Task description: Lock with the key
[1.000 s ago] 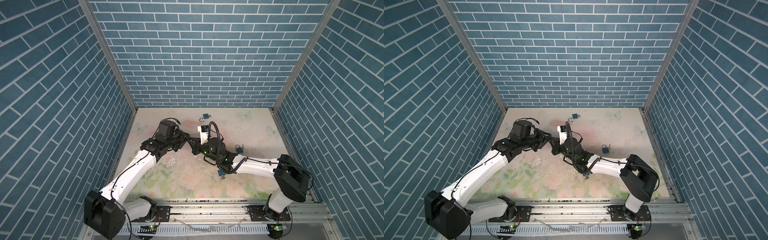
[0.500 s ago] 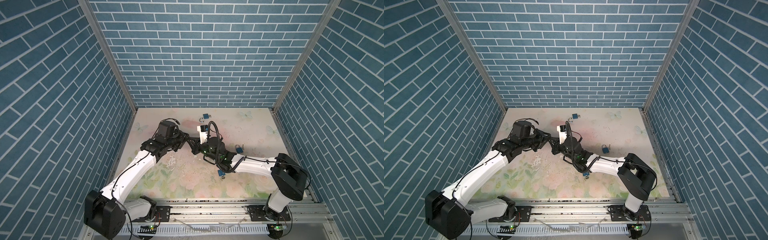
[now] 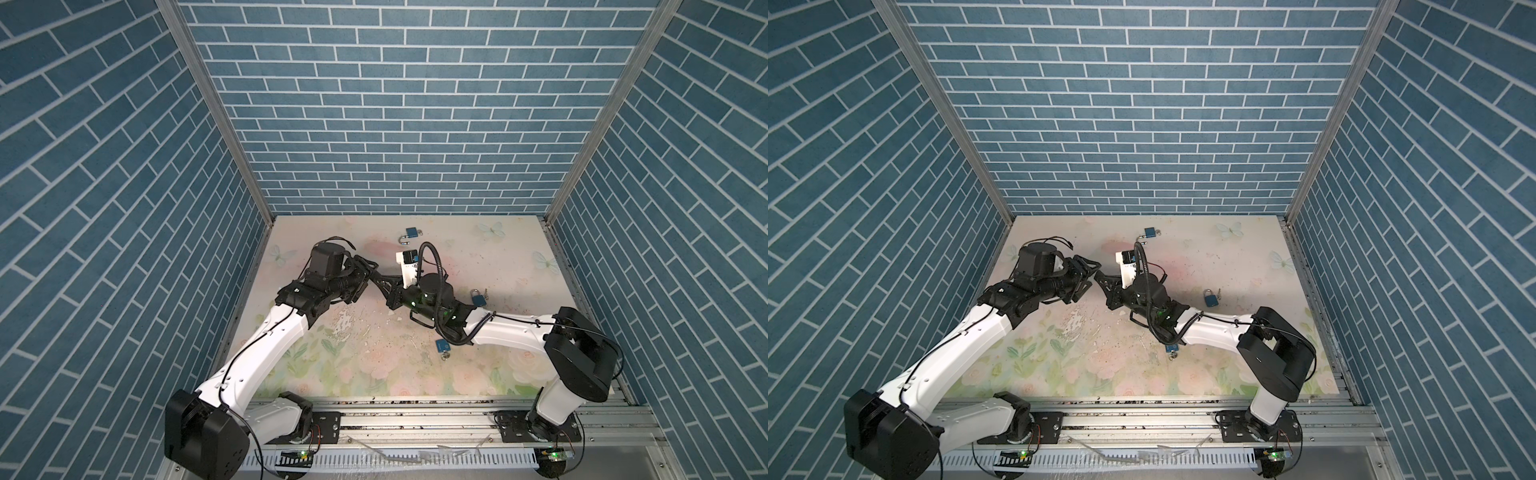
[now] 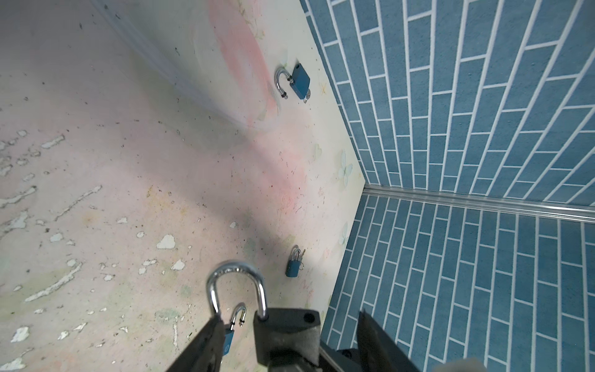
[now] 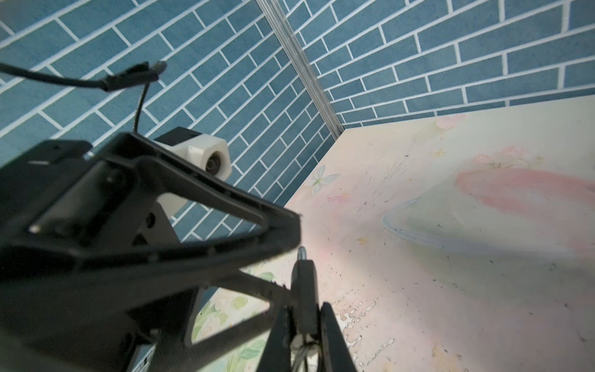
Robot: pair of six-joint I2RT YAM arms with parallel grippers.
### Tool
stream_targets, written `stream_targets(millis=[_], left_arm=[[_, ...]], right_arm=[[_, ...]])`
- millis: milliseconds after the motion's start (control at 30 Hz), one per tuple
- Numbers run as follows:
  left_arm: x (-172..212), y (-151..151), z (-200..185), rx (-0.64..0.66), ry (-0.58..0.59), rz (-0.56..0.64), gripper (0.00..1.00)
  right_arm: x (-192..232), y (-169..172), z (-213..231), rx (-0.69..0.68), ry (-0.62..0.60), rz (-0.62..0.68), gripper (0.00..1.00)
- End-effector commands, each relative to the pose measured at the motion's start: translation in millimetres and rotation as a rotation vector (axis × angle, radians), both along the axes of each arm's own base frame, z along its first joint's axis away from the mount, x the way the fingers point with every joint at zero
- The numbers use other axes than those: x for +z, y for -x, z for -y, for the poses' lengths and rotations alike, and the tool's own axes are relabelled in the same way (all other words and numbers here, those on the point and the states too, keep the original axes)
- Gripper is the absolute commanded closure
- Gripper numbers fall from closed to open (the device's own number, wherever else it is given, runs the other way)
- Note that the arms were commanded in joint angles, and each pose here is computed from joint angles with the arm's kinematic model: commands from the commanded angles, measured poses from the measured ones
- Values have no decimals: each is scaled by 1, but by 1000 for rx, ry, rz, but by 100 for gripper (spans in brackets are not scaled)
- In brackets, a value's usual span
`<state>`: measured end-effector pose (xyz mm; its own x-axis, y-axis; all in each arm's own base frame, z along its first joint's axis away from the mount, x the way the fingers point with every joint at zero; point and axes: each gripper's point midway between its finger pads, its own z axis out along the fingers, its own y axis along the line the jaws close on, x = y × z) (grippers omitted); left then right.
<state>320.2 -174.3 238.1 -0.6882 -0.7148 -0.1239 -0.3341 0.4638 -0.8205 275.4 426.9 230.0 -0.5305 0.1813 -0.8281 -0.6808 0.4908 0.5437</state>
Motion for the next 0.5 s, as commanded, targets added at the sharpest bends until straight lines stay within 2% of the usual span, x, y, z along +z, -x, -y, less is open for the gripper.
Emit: stream_targets(millis=[0,100,167,300,467], left_arm=[[10,10,-11,-36,-33,48,28],[8,20,-21,-46,-39,63,21],[10,27,-22,-78,-31,79,20],[14,45,-6,-219,5,106,18],[5,67,2,-305,45,118,17]], right_arm=[[37,7,19,51,-45,48,100],[38,14,39,82,-21,40,100],[38,19,52,109,-20,27,100],[25,27,71,138,70,-7,100],[23,33,79,163,102,-33,100]])
